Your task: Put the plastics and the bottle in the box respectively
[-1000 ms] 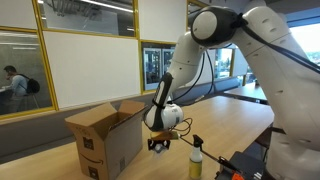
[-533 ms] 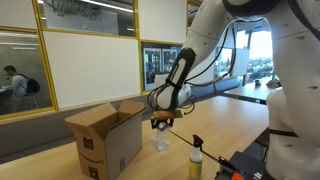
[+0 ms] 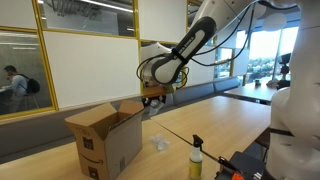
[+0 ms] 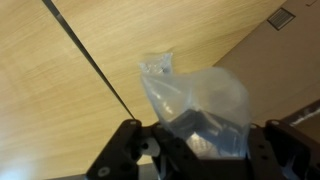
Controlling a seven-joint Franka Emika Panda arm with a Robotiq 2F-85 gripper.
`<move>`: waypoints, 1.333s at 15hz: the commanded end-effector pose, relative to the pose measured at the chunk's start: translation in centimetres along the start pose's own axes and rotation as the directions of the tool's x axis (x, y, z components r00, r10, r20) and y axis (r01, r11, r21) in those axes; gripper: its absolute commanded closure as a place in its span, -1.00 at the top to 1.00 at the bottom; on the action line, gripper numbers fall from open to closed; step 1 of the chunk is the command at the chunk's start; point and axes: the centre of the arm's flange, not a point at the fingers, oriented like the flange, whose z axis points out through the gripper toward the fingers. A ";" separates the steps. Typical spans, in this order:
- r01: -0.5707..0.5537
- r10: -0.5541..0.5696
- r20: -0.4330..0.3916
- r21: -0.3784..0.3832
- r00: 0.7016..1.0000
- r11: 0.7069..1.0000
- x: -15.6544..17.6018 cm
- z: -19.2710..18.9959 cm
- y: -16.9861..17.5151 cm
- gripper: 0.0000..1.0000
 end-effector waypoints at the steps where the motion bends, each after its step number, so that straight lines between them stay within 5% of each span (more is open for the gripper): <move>1: 0.026 -0.026 -0.040 0.004 0.999 1.000 1.4 -4.0 -2.7 -0.86; 9: 0.086 -0.073 -0.117 0.114 0.990 0.990 3.1 -4.1 -7.6 -0.86; 20: 0.145 -0.135 -0.058 0.241 0.989 0.960 5.8 7.2 -15.0 -0.86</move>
